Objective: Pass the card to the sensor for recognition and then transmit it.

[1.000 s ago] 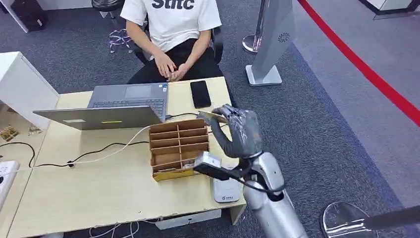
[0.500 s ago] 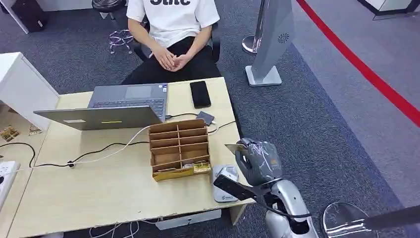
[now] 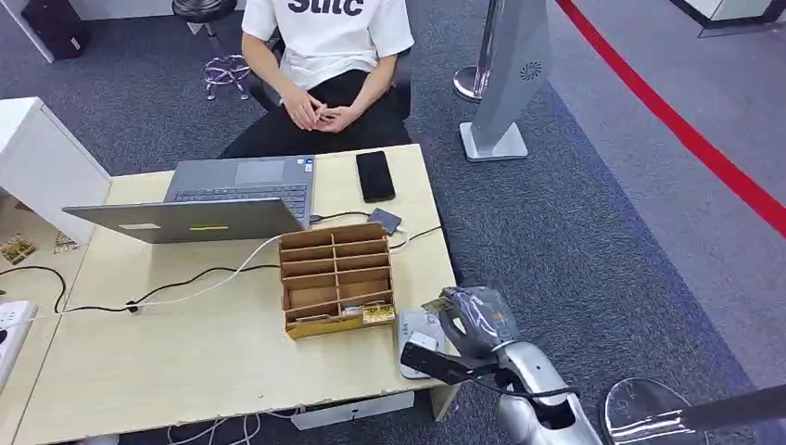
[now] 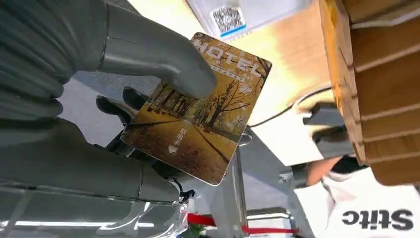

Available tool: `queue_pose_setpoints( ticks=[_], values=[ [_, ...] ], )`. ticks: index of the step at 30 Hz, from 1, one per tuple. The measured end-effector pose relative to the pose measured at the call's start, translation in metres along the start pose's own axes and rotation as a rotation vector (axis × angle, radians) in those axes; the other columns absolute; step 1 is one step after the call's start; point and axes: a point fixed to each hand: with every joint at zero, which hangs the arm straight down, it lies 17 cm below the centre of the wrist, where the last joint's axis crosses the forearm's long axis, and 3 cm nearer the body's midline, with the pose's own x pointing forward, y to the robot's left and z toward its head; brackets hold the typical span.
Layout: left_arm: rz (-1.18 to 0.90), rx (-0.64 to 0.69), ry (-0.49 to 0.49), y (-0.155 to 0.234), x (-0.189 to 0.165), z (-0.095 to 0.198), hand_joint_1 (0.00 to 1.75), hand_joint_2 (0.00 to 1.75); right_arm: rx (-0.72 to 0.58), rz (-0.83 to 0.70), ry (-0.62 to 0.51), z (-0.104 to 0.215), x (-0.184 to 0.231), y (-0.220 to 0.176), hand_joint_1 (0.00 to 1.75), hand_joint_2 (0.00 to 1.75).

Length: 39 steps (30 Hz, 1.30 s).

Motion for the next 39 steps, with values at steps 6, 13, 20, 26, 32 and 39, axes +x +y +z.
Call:
queue_pose_setpoints(
  ticks=[6,13,20,26,32,39],
  values=[
    [-0.003,0.0,0.001,0.0,0.0,0.0,0.0,1.75,0.066,0.002,0.0,-0.001,-0.004,0.017,1.75,1.75],
    [-0.006,0.004,0.0,0.003,0.001,0.0,0.0,1.75,0.1,0.012,-0.008,-0.006,-0.007,0.025,1.75,1.75],
    [-0.006,0.004,0.006,0.004,0.0,-0.001,0.0,1.75,0.079,0.016,-0.01,-0.008,-0.009,0.021,1.75,1.75],
    [0.01,0.003,0.012,0.002,-0.002,0.0,0.0,1.75,-0.063,0.067,-0.041,-0.001,0.008,-0.015,1.75,1.75],
    [-0.012,0.001,0.013,0.002,-0.001,0.0,0.0,1.75,-0.158,0.068,-0.188,-0.023,0.06,-0.072,1.75,1.75],
    [-0.053,0.011,-0.028,0.025,0.016,-0.003,0.0,1.75,-0.027,0.006,-0.356,-0.144,0.142,-0.127,1.75,1.75]
  ],
)
